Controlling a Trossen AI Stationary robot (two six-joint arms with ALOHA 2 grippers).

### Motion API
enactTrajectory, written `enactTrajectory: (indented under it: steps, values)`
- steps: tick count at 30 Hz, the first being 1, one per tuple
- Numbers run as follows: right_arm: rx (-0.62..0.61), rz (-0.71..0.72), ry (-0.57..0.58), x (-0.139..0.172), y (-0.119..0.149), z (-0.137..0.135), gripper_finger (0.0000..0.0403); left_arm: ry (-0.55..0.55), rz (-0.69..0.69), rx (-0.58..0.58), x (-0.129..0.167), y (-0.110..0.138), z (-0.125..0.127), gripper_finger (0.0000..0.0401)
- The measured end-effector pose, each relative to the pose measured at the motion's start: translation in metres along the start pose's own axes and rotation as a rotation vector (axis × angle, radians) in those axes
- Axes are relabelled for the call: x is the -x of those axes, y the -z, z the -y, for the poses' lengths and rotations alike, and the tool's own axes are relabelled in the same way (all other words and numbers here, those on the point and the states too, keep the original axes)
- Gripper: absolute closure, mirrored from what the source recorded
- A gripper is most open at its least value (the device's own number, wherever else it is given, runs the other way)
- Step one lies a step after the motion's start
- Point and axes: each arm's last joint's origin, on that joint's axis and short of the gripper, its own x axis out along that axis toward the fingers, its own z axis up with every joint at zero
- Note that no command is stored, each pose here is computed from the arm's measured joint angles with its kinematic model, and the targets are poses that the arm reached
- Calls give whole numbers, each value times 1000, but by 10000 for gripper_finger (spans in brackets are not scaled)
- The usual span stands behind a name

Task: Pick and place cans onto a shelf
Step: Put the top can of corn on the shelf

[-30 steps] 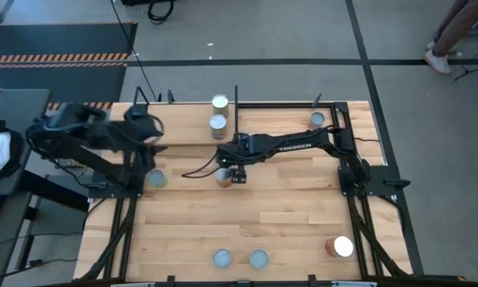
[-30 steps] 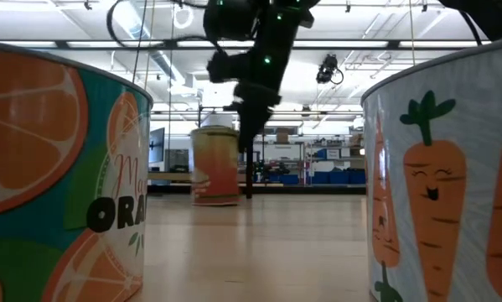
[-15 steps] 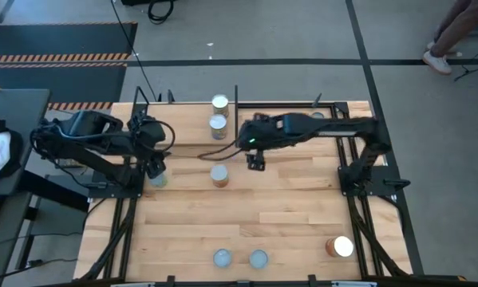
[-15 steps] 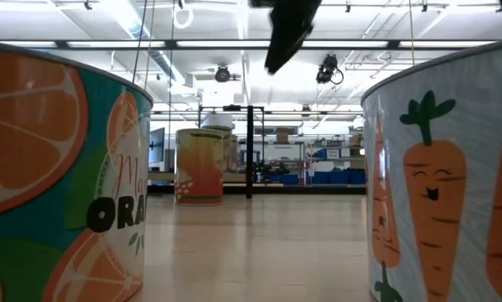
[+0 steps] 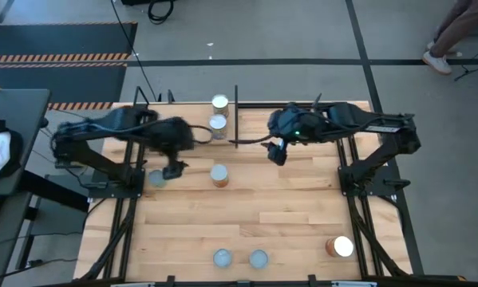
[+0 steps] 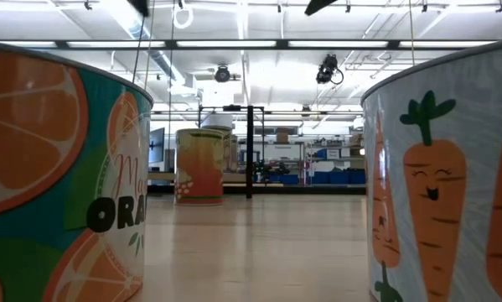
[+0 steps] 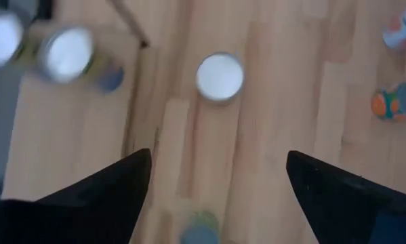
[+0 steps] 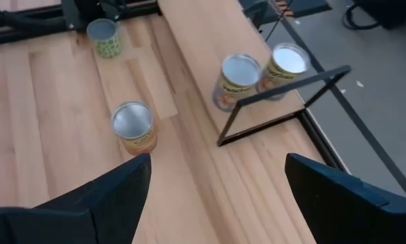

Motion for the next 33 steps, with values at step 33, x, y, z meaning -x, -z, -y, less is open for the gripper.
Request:
enactTrajectory:
  steps: [33]
  values:
    - [75, -121, 29, 28, 32, -26, 54, 64, -433, -579, -210, -60, 25, 49]
